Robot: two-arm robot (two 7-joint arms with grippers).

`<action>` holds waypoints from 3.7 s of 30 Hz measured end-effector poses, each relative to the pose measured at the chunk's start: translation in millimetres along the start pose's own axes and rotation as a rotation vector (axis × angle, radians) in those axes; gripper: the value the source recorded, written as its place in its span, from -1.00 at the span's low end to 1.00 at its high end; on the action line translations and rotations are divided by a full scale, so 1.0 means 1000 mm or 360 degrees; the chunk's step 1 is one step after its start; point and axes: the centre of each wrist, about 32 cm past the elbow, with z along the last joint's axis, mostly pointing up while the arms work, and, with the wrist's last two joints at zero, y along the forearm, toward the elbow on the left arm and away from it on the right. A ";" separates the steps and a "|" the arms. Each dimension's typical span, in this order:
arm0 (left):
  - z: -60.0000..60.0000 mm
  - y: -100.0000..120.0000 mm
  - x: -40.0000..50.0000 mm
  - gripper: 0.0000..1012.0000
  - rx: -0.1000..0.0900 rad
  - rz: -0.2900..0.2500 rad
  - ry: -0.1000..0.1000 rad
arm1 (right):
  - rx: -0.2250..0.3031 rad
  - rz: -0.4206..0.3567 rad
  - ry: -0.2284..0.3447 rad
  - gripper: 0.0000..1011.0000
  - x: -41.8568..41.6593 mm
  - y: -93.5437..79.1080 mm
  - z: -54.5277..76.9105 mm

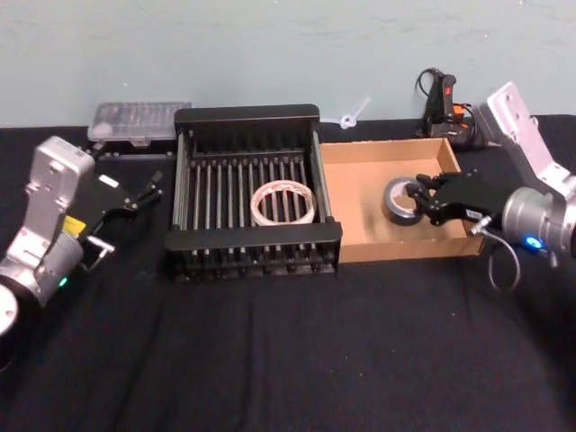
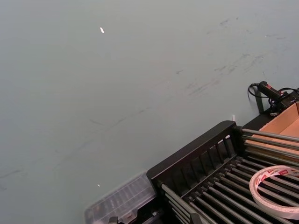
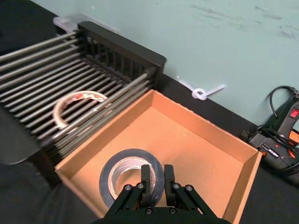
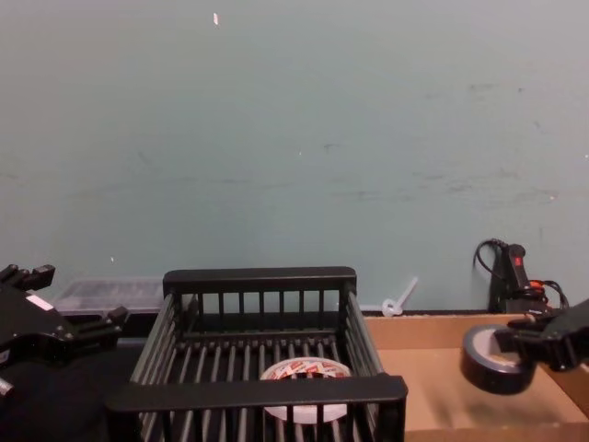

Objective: Pick up the white tape and place it into the black box , Pick up the silver tape and place it into the brown box.

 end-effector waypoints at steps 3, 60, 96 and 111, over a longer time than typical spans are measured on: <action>0.000 0.000 0.0000 0.98 0.0000 0.0000 0.0000 | -0.0017 -0.0024 -0.0002 -0.65 0.0039 0.008 0.002; 0.000 0.000 0.0000 0.98 0.0000 0.0000 0.0000 | -0.0047 -0.0063 0.0013 0.98 0.0123 0.029 0.003; 0.000 0.000 0.0000 0.98 0.0000 0.0000 0.0000 | 0.0442 -0.0647 -0.0106 0.98 -0.0553 -0.008 -0.065; 0.000 0.000 0.0000 0.98 0.0000 0.0000 0.0000 | 0.0424 -0.0640 -0.0088 0.98 -0.0556 -0.008 -0.065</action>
